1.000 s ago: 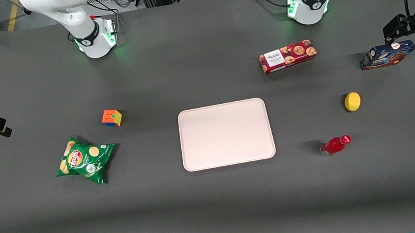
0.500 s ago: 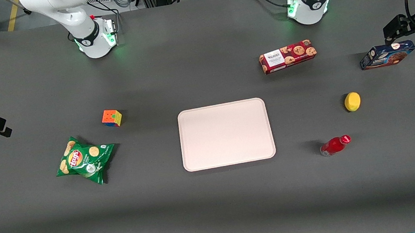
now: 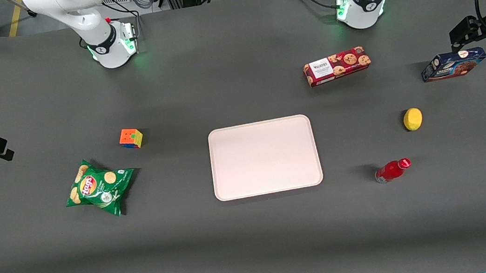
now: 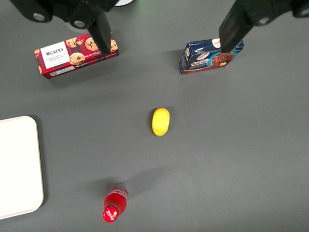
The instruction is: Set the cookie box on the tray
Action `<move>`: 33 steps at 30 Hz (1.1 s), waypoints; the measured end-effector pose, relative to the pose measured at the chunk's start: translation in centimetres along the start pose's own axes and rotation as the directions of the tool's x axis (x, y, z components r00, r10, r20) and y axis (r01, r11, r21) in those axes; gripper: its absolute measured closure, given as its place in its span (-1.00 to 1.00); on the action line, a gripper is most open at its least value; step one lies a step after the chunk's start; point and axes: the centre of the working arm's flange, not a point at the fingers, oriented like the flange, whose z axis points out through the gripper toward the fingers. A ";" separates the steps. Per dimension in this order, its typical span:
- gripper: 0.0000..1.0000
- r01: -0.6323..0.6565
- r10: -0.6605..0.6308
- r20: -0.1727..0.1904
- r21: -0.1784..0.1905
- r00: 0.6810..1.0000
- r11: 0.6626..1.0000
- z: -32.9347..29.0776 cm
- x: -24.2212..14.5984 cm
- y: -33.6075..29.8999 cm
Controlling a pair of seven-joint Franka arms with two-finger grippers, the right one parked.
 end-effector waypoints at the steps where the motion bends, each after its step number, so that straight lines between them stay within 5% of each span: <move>1: -1.00 0.000 0.000 -0.002 0.000 1.000 1.000 -0.1 0.0 0.0; 13: -1.00 0.010 -0.010 -0.015 0.003 1.000 1.000 -0.9 -0.1 -0.4; 20: -1.00 0.202 -0.202 0.104 0.013 0.974 0.979 -1.2 -3.5 -6.7; 25: -1.00 0.449 -0.447 0.149 0.026 0.882 0.893 -3.5 -9.3 -14.6; 33: -1.00 0.781 -0.784 0.111 0.076 0.611 0.620 -2.5 -14.4 -17.3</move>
